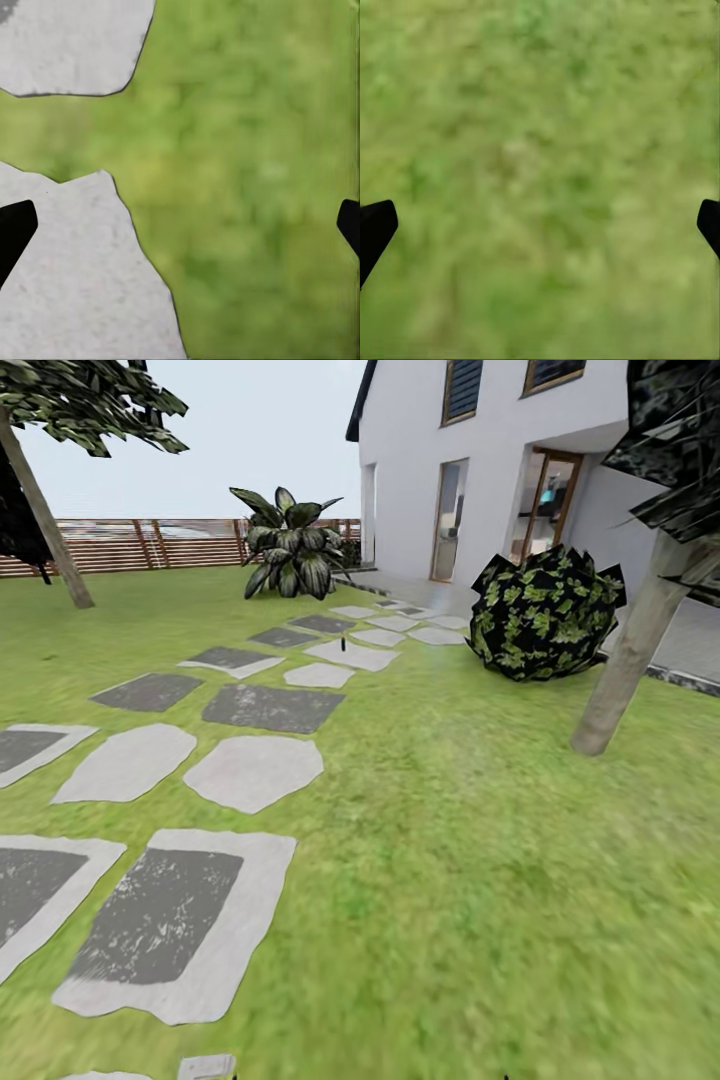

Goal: In the garden, pick up the pesticide atomizer on the floor and spray pesticide onto both trees until each tree trunk is fully covered.

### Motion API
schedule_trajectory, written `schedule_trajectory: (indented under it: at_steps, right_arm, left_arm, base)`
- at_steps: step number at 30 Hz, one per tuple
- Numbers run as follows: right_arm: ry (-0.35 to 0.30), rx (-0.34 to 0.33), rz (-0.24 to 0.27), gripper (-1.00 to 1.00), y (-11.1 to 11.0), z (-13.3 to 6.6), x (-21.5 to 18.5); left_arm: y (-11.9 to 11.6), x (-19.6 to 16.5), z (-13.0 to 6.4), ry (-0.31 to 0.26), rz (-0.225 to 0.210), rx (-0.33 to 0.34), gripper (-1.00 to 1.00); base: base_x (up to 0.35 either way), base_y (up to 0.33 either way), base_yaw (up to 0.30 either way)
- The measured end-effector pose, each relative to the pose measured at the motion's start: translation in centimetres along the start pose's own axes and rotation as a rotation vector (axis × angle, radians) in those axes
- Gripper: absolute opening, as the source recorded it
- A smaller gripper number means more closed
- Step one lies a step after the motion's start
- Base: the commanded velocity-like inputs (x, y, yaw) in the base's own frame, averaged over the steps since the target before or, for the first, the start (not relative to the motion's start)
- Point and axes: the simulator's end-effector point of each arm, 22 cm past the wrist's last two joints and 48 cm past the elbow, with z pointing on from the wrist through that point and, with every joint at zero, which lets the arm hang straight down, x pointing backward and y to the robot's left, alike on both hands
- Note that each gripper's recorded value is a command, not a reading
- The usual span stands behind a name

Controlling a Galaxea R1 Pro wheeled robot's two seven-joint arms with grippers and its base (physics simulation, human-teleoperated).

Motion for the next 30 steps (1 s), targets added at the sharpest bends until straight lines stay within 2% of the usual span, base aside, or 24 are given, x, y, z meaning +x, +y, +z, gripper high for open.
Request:
schedule_trajectory:
  at_steps: [30]
  right_arm:
    - [0.0, 0.0, 0.0, 1.0, 0.0, -0.01, 0.02]
  left_arm:
    - [0.0, 0.03, 0.0, 0.001, 0.0, 0.0, 1.0]
  base:
    - [0.338, -0.123, 0.0]
